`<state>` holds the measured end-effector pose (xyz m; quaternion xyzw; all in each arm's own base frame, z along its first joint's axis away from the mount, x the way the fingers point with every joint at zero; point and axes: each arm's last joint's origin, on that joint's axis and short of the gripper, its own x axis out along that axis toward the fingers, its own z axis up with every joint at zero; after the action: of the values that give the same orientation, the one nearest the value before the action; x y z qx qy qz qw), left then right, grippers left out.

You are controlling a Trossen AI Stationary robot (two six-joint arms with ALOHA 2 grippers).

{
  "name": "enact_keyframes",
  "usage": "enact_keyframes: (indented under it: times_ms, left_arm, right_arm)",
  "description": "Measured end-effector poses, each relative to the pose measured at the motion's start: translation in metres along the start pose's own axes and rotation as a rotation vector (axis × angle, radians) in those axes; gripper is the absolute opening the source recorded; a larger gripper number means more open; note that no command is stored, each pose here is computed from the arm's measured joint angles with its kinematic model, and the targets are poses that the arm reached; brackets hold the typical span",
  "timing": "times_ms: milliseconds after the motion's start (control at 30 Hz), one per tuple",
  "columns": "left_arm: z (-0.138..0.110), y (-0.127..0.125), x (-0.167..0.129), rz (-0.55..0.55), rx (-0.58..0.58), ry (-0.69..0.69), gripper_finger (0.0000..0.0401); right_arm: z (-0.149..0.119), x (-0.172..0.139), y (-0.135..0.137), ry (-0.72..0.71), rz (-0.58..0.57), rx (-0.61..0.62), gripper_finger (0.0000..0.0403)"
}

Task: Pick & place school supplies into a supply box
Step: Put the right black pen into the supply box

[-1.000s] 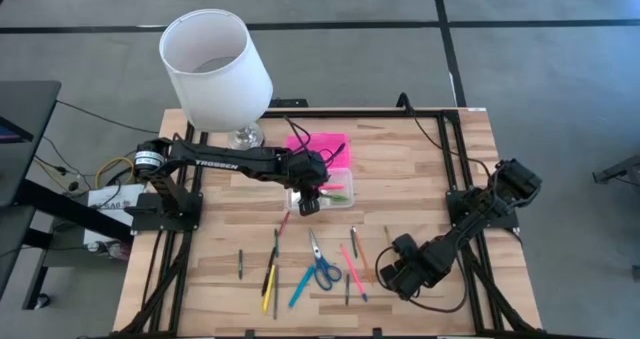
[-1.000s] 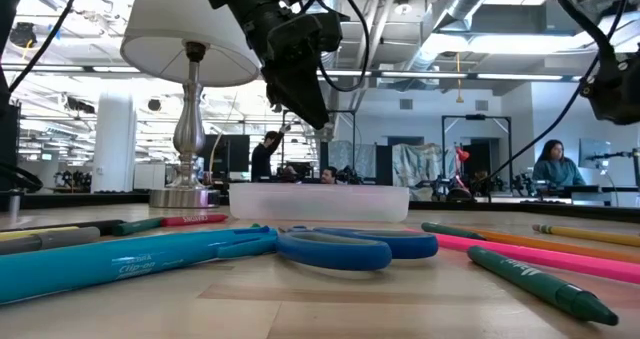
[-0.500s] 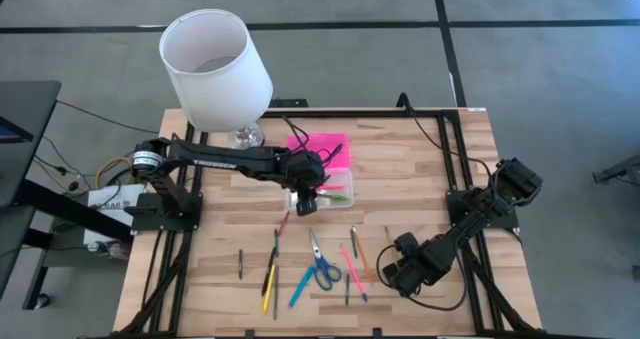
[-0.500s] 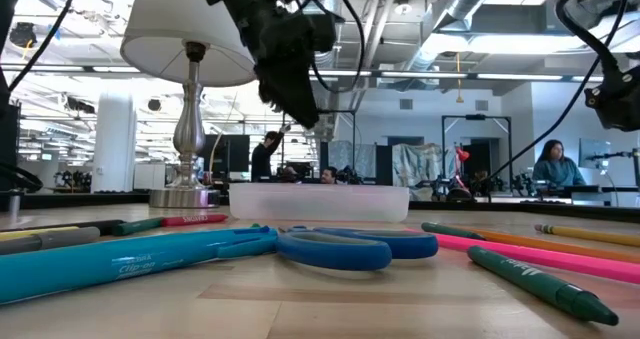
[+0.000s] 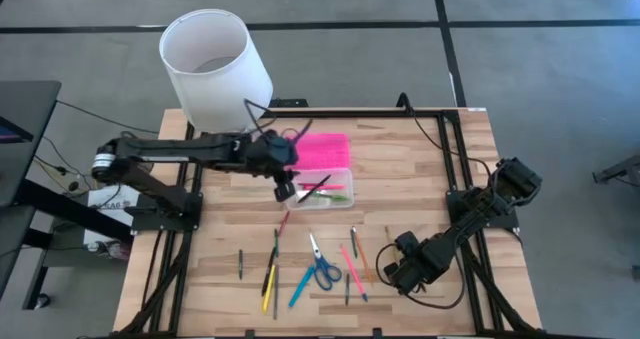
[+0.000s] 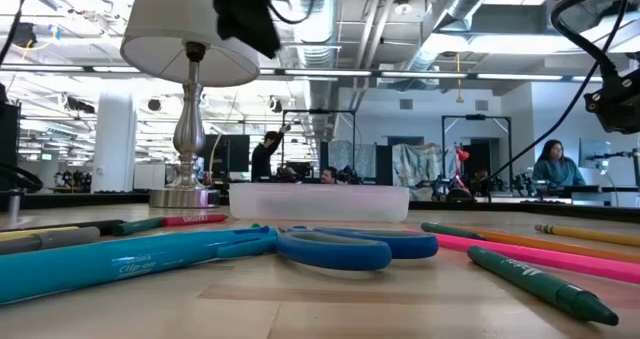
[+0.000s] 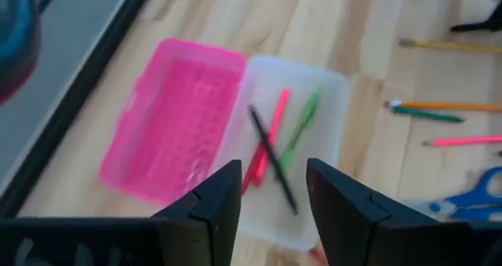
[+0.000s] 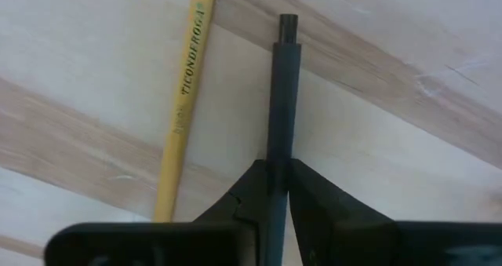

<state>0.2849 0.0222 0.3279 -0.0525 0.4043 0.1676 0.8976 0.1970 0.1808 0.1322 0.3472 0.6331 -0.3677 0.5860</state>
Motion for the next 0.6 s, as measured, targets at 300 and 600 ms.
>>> enact_keyframes:
  times_ms: [300,600]
  left_arm:
    - [-0.015,-0.008,-0.017,0.078,0.011,0.06,0.0139]
    - [-0.031,-0.018,-0.022,0.169,0.038,0.152,0.0139]
  right_arm:
    - [0.0,0.0,0.0,-0.01,0.004,-0.026,0.0015]
    - [0.0,0.0,0.0,-0.027,0.01,-0.048,0.0013]
